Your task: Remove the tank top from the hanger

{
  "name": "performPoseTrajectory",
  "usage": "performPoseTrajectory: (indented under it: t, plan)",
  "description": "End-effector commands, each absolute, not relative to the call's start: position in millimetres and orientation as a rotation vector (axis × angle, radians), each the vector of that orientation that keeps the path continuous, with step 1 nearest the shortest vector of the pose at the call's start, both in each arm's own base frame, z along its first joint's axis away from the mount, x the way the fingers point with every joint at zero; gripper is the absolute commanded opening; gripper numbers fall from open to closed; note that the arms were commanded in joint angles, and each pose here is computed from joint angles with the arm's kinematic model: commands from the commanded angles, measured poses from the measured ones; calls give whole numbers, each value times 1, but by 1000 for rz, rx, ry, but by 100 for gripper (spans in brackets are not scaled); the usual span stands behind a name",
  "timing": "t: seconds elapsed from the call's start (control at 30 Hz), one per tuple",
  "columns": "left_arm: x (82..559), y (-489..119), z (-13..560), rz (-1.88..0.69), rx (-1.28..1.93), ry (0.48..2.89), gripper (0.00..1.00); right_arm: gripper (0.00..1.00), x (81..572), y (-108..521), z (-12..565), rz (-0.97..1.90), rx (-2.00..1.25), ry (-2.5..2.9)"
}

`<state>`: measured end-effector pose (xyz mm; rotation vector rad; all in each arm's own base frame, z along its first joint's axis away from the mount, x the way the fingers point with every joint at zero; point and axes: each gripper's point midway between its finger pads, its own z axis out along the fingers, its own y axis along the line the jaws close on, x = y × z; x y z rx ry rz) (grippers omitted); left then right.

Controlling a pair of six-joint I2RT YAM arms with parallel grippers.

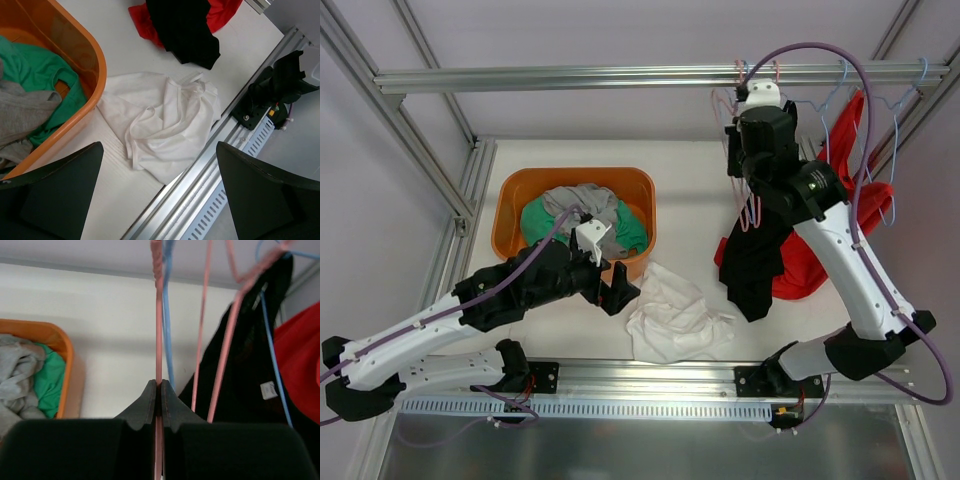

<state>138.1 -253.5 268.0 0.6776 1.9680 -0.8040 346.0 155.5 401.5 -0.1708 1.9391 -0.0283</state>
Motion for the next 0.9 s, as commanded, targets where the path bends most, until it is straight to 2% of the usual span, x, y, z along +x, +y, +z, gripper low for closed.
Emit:
performPoseTrajectory:
  t: [0.0, 0.2, 0.5, 0.53, 0.57, 0.6, 0.67, 0.7, 0.73, 0.77, 0.8, 0.87]
  plan:
    - [136, -260, 268, -843, 671, 1978, 99, 0, 345, 116, 419, -11, 35, 1865]
    - [134, -282, 257, -889, 702, 2021, 99, 0, 344, 97, 409, -20, 92, 1861]
    - [132, -310, 234, -898, 755, 2060, 99, 1, 338, 117, 419, 111, -23, 1828]
    - [133, -314, 232, -902, 756, 2058, 99, 5, 337, 114, 421, 108, -17, 1823]
    - [132, -317, 227, -901, 767, 2067, 99, 14, 337, 113, 420, 104, -13, 1825]
    - [132, -320, 224, -902, 774, 2068, 99, 29, 337, 111, 418, 101, -11, 1828]
    - [133, -326, 212, -889, 788, 2092, 99, 39, 332, 114, 418, 131, -25, 1828]
    - [133, -329, 208, -881, 795, 2102, 99, 64, 329, 115, 418, 149, -33, 1828]
    - [133, -331, 205, -873, 800, 2109, 99, 73, 326, 118, 413, 166, -43, 1838]
    - [134, -334, 193, -840, 812, 2132, 99, 91, 317, 120, 417, 208, -58, 1827]
    - [135, -337, 190, -828, 818, 2139, 99, 99, 311, 120, 418, 229, -63, 1820]
    - [137, -340, 172, -773, 841, 2177, 99, 99, 298, 121, 411, 253, -86, 1832]
